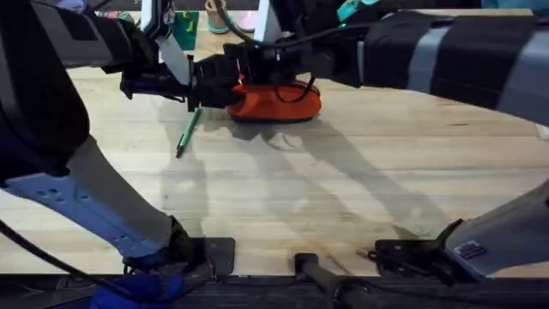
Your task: Unzip the bag, pick up the pens from the table one at a time and place them inside, then zip the bag closed.
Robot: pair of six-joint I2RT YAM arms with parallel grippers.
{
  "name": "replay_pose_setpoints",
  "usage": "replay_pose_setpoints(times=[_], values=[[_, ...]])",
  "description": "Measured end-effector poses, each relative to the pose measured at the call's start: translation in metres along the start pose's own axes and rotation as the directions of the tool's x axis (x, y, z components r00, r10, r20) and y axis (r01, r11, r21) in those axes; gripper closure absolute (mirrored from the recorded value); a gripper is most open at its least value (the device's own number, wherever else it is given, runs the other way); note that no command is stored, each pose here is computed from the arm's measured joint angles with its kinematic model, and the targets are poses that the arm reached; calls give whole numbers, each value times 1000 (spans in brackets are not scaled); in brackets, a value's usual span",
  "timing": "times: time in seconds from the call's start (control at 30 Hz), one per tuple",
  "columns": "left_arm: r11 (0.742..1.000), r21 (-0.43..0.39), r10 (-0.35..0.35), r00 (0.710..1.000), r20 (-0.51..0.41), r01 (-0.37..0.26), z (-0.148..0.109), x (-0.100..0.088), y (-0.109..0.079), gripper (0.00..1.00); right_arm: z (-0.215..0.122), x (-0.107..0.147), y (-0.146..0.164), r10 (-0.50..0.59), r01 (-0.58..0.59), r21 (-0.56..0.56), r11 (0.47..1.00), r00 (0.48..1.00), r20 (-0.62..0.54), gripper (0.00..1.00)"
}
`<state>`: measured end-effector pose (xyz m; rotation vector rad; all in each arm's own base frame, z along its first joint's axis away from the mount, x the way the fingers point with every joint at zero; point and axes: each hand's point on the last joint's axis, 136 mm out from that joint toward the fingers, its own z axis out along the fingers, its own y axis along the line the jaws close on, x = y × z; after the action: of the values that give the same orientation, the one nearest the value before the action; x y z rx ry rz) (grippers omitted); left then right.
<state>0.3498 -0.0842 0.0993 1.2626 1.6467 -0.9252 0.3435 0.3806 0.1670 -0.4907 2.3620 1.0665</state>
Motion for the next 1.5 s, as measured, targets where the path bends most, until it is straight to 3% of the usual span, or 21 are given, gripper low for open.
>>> replay_pose_setpoints(times=[0.27, 0.47, 0.63, 0.73, 0.77, 0.8, 1.13, 1.4, 1.47, 1.5], values=[[1000, 0, 0, 1000, 1, 0, 0, 0, 0, 959, -29, 0, -4, 1, 1, 83, 997, 1000, -20, 6], [1000, 0, 0, 1000, 1, 0, 0, 0, 0, 941, -54, -14, -7, -33, 33, 124, 992, 999, -3, 6], [1000, 3, -1, 1000, 6, 1, 1, -1, -1, 582, -78, -27, -12, -56, 51, 150, 987, 998, 24, 6], [1000, 5, 1, 1000, 11, -1, 1, -3, -1, 156, -89, -29, -18, -52, 47, 169, 985, 998, 25, 6], [1000, 6, -2, 1000, 13, 2, 1, -3, -1, 49, -92, -29, -20, -50, 45, 174, 984, 998, 26, 6], [1000, 6, -2, 1000, 14, 2, 1, -3, -1, 18, -96, -30, -22, -48, 42, 179, 983, 998, 29, 6], [1000, -7, 22, 1000, 20, -21, 1, -4, 3, 6, -118, -29, -50, -46, 40, 282, 959, 999, 16, 6], [996, -1, -84, 996, -11, 84, -10, -22, 11, 6, -138, -25, -67, -68, 80, 337, 938, 997, -48, 10], [994, 5, -108, 994, -23, 109, -13, -28, 11, 5, -145, -25, -70, -67, 85, 350, 933, 996, -64, 78], [993, 6, -115, 993, -30, 115, -15, -31, 11, 5, -149, -25, -72, -68, 88, 357, 930, 995, -70, 160]])
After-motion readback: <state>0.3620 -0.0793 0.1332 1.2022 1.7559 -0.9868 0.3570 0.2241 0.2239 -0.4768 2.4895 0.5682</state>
